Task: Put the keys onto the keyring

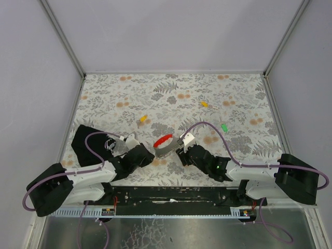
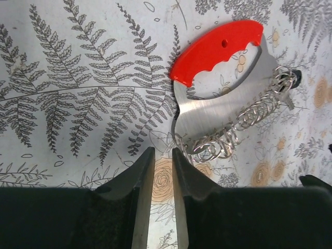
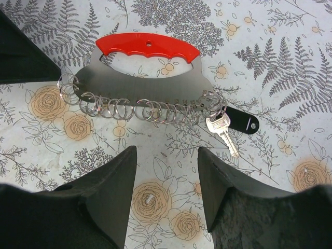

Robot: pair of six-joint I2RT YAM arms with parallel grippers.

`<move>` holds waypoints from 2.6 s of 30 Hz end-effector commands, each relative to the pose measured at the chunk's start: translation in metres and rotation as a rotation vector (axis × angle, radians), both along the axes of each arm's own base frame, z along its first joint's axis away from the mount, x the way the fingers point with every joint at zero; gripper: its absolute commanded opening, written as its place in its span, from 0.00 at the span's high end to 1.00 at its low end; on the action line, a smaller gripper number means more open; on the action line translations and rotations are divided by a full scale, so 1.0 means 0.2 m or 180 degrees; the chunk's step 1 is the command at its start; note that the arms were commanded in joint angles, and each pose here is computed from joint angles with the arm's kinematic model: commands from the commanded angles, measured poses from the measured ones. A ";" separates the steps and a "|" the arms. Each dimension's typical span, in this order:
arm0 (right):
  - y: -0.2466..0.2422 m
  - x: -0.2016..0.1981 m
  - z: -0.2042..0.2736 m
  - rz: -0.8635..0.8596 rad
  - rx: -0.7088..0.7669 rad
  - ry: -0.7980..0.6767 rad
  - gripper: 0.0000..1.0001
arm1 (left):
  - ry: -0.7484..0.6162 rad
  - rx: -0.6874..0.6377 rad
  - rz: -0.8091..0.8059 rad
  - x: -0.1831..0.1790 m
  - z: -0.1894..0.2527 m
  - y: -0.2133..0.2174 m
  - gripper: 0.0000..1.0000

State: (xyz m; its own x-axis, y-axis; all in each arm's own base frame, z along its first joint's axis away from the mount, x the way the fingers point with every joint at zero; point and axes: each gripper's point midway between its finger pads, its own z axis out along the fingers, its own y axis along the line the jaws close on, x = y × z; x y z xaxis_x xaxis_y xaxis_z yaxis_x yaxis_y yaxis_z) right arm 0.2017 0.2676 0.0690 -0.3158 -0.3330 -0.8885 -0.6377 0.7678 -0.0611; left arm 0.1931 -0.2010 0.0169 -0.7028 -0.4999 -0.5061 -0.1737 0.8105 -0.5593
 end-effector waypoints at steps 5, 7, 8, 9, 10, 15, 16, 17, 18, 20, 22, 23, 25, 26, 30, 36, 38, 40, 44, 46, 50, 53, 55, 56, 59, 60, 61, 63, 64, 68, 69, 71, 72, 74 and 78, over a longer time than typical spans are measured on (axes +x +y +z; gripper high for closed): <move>0.06 0.03 0.08 0.0030 0.0158 -0.0077 0.43 | -0.0248 -0.0317 0.0138 0.05 0.13 -0.03 0.79; 0.06 0.03 0.08 0.0034 0.0157 -0.0074 0.43 | -0.0251 -0.0330 0.0103 0.06 0.14 -0.05 0.79; 0.06 0.03 0.07 0.0042 0.0150 -0.0068 0.43 | -0.0249 -0.0329 0.0093 0.06 0.14 -0.06 0.79; 0.07 0.03 0.08 0.0043 0.0152 -0.0069 0.43 | -0.0243 -0.0320 0.0083 0.06 0.14 -0.06 0.79; 0.07 0.03 0.07 0.0044 0.0149 -0.0064 0.43 | -0.0242 -0.0320 0.0070 0.06 0.14 -0.07 0.79; 0.06 0.03 0.08 0.0045 0.0150 -0.0066 0.43 | -0.0187 -0.0244 0.0044 0.06 0.09 -0.07 0.79; 0.06 0.03 0.08 0.0044 0.0151 -0.0068 0.43 | -0.0181 -0.0253 0.0033 0.06 0.09 -0.07 0.80; 0.06 0.03 0.07 0.0047 0.0148 -0.0063 0.43 | -0.0173 -0.0256 0.0027 0.06 0.08 -0.08 0.80; 0.06 0.03 0.07 0.0050 0.0146 -0.0061 0.43 | -0.0174 -0.0261 0.0018 0.06 0.08 -0.08 0.81; 0.06 0.03 0.07 0.0053 0.0150 -0.0058 0.43 | -0.0189 -0.0254 -0.0006 0.07 0.09 -0.10 0.81; 0.06 0.02 0.07 0.0058 0.0148 -0.0059 0.43 | -0.0193 -0.0227 -0.0027 0.07 0.09 -0.10 0.83; 0.06 0.02 0.07 0.0058 0.0147 -0.0058 0.43 | -0.0185 -0.0218 -0.0035 0.07 0.09 -0.11 0.83; 0.06 0.03 0.07 0.0056 0.0152 -0.0057 0.43 | -0.0182 -0.0229 -0.0051 0.07 0.09 -0.11 0.84; 0.06 0.02 0.07 0.0055 0.0152 -0.0056 0.43 | -0.0175 -0.0232 -0.0058 0.07 0.08 -0.12 0.84; 0.07 0.02 0.07 0.0068 0.0152 -0.0052 0.43 | -0.0162 -0.0239 -0.0071 0.07 0.07 -0.12 0.84; 0.07 0.02 0.07 0.0089 0.0146 -0.0041 0.43 | -0.0324 -0.0396 -0.0093 0.08 0.14 -0.14 0.83; 0.07 0.02 0.07 0.0085 0.0143 -0.0036 0.43 | -0.0373 -0.0427 -0.0066 0.09 0.17 -0.14 0.82; 0.07 0.02 0.07 0.0090 0.0145 -0.0037 0.43 | -0.0414 -0.0430 -0.0058 0.10 0.18 -0.13 0.81; 0.08 0.02 0.07 0.0093 0.0146 -0.0034 0.43 | -0.0369 -0.0389 -0.0045 0.09 0.16 -0.11 0.80; 0.08 0.02 0.07 0.0091 0.0145 -0.0033 0.43 | -0.0339 -0.0398 -0.0053 0.09 0.14 -0.12 0.80; 0.08 0.02 0.07 0.0100 0.0143 -0.0029 0.43 | -0.0278 -0.0403 -0.0112 0.08 0.12 -0.14 0.81; 0.08 0.02 0.07 0.0099 0.0143 -0.0026 0.43 | -0.0249 -0.0377 -0.0127 0.09 0.10 -0.15 0.82; 0.08 0.02 0.07 0.0105 0.0143 -0.0026 0.43 | -0.0240 -0.0359 -0.0118 0.09 0.09 -0.14 0.84; 0.08 0.02 0.07 0.0104 0.0139 -0.0026 0.43 | -0.0229 -0.0354 -0.0114 0.09 0.08 -0.14 0.85; 0.08 0.02 0.06 0.0109 0.0137 -0.0021 0.43 | -0.0210 -0.0337 -0.0087 0.09 0.07 -0.13 0.86; 0.08 0.01 0.06 0.0112 0.0138 -0.0017 0.43 | -0.0202 -0.0322 -0.0074 0.09 0.06 -0.12 0.87; 0.08 0.01 0.06 0.0114 0.0135 -0.0015 0.43 | -0.0198 -0.0309 -0.0057 0.09 0.06 -0.11 0.87; 0.08 0.01 0.06 0.0122 0.0137 -0.0017 0.43 | -0.0183 -0.0289 -0.0040 0.09 0.04 -0.10 0.87; 0.08 0.01 0.06 0.0129 0.0130 -0.0013 0.43 | -0.0175 -0.0285 -0.0034 0.09 0.04 -0.09 0.88; 0.09 0.01 0.06 0.0135 0.0134 -0.0009 0.43 | -0.0157 -0.0276 -0.0003 0.08 0.03 -0.08 0.90; 0.09 0.01 0.06 0.0141 0.0132 -0.0007 0.43 | -0.0150 -0.0267 0.0001 0.08 0.02 -0.07 0.90; 0.10 0.01 0.06 0.0148 0.0134 -0.0001 0.43 | -0.0145 -0.0264 -0.0015 0.08 0.02 -0.07 0.90; 0.10 0.01 0.06 0.0153 0.0133 0.0001 0.43 | -0.0139 -0.0265 -0.0027 0.08 0.02 -0.08 0.90; 0.10 0.01 0.06 0.0153 0.0133 0.0004 0.43 | -0.0133 -0.0270 -0.0038 0.08 0.02 -0.08 0.90; 0.10 0.01 0.06 0.0159 0.0130 0.0003 0.43 | -0.0138 -0.0298 -0.0070 0.08 0.02 -0.10 0.91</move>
State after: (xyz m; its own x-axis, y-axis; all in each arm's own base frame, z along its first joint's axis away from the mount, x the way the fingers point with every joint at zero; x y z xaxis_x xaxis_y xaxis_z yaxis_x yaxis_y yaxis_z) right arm 0.1951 0.2734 0.0599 -0.3288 -0.3609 -0.8728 -0.6746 0.7364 -0.0504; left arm 0.2060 -0.2191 0.0200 -0.6990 -0.5283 -0.4820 -0.1450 0.7647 -0.6279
